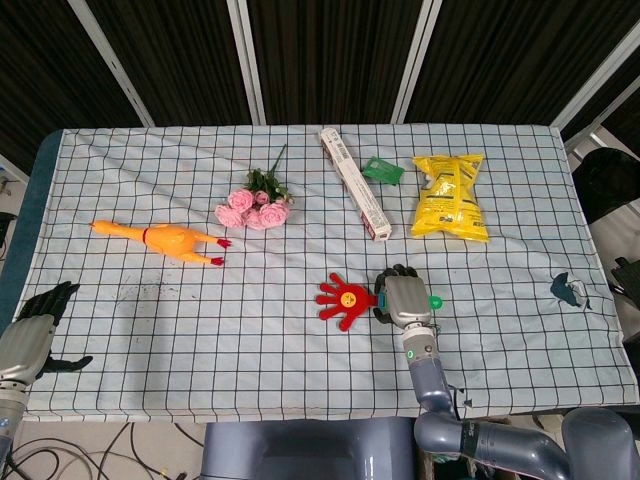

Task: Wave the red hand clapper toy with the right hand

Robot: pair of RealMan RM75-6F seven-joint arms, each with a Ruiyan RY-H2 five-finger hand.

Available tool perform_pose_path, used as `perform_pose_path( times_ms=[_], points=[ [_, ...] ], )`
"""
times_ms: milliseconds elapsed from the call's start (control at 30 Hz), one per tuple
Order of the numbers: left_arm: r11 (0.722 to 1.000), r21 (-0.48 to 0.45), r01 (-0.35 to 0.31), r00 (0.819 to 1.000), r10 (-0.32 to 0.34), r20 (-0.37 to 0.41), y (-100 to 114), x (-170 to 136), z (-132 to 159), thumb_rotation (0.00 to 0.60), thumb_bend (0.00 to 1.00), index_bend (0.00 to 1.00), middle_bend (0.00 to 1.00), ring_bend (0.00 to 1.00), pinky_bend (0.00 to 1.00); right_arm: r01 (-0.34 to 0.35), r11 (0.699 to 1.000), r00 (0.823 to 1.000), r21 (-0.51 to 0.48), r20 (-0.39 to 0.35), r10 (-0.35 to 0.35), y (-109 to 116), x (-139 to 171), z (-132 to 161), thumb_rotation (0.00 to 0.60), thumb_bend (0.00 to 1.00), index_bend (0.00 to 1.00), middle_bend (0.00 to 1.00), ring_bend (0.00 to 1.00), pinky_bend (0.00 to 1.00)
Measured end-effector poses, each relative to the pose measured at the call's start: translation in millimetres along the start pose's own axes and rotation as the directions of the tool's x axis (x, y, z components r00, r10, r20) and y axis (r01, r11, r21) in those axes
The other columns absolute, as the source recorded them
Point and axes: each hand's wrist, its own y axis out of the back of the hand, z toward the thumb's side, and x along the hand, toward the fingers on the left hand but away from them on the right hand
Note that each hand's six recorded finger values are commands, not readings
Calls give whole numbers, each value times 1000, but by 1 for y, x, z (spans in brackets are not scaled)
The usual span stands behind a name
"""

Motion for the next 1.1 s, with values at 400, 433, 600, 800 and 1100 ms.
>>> perform_pose_path(
  times_ms=[400, 433, 600, 800, 1100],
  points=[
    [1000, -1, -1, 1000, 1, -2, 0, 0, 0, 600, 0, 0, 0, 0, 0, -5, 1000, 1000, -1, 7, 5, -3, -1, -3, 600, 315, 584, 289, 147, 152],
    [1000, 0, -1, 1000, 1, -2, 0, 0, 0, 600, 0, 0, 0, 0, 0, -4, 1000, 1000, -3, 7, 4, -3, -1, -3, 600, 315, 584, 289, 147, 152],
    [1000, -1, -1, 1000, 1, -2, 0, 0, 0, 600, 0, 0, 0, 0, 0, 0, 1000, 1000, -4, 4, 0, -1, -1, -3, 600, 314, 584, 289, 147, 152],
    [1000, 0, -1, 1000, 1, -2, 0, 0, 0, 600, 0, 0, 0, 0, 0, -3, 1000, 1000, -8, 5, 3, -2, -1, -3, 600, 314, 584, 289, 148, 152],
    [1000, -3, 3, 1000, -3, -3, 0, 0, 0, 600, 0, 0, 0, 0, 0, -7, 1000, 1000, -16, 5, 7, -3, -1, -3, 600, 328, 587, 298, 157, 152]
  ],
)
